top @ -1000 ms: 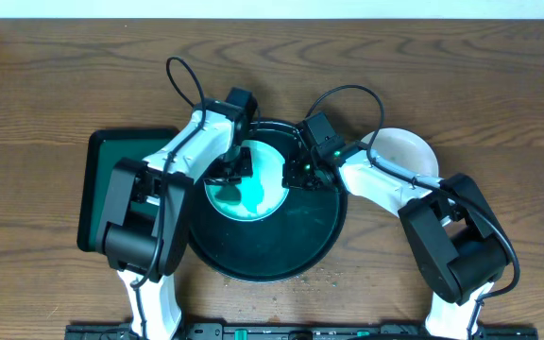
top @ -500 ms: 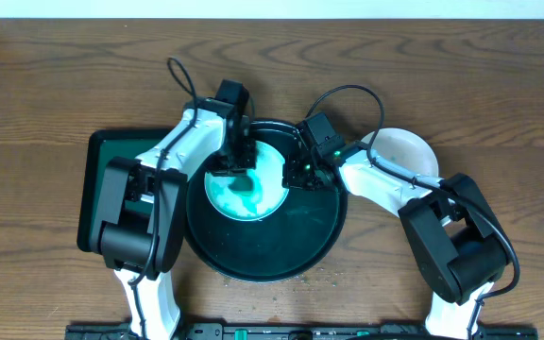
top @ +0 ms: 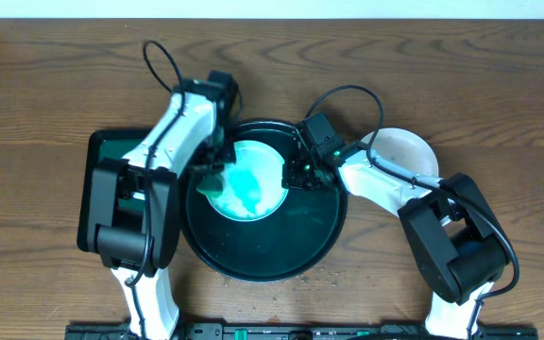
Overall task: Clean dirty plates on tray and stack at the side
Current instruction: 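Retract the left gripper with the sponge to the green tray, then lift the last plate with the right gripper onto the side stack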
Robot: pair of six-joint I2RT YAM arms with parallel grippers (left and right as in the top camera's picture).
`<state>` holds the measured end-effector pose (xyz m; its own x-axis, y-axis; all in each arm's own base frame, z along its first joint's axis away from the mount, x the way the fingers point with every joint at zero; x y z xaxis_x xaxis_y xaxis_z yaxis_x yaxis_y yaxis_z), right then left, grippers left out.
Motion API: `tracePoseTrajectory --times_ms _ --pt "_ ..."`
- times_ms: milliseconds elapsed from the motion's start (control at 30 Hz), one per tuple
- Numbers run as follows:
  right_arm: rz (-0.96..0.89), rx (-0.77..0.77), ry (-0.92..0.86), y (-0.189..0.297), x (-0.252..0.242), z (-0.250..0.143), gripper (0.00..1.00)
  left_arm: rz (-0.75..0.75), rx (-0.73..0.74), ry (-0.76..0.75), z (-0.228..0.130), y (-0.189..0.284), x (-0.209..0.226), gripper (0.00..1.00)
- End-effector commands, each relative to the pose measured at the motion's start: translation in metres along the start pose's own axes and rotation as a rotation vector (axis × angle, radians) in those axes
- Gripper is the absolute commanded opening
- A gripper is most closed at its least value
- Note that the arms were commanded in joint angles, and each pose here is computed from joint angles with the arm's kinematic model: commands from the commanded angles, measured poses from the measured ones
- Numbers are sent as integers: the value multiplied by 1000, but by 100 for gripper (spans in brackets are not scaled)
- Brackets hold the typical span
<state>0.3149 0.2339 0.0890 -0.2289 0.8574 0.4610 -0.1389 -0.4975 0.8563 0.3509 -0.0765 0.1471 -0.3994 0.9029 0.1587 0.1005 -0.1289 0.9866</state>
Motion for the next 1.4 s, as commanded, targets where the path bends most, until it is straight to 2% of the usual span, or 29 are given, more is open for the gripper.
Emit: tracePoseTrajectory --times_ms 0,200,400,767,1367 --pt "-17 36 3 -7 -6 -5 1 -45 -27 -2 15 28 1 7" --pt "-16 39 11 -7 -6 -6 1 -102 -105 15 24 72 19 8" --pt "41 46 120 -1 4 2 1 -134 -164 96 32 91 50 7" --pt "-111 12 180 26 11 10 1 -128 -152 207 48 87 87 7" --pt "-358 -140 335 79 36 5 1 -128 -152 212 49 87 89 7"
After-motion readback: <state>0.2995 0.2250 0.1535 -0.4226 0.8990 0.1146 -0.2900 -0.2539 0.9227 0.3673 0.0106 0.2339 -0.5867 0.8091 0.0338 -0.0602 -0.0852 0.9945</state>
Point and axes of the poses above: each gripper's point midway between its finger pads, its own y axis back along the fingers, its own x axis along the line the jaws close on, z = x × y, the point moved 10 cm from there along y, back along the fingers, and after that the axes turned 13 degrees about y, right-handed, at the moved point
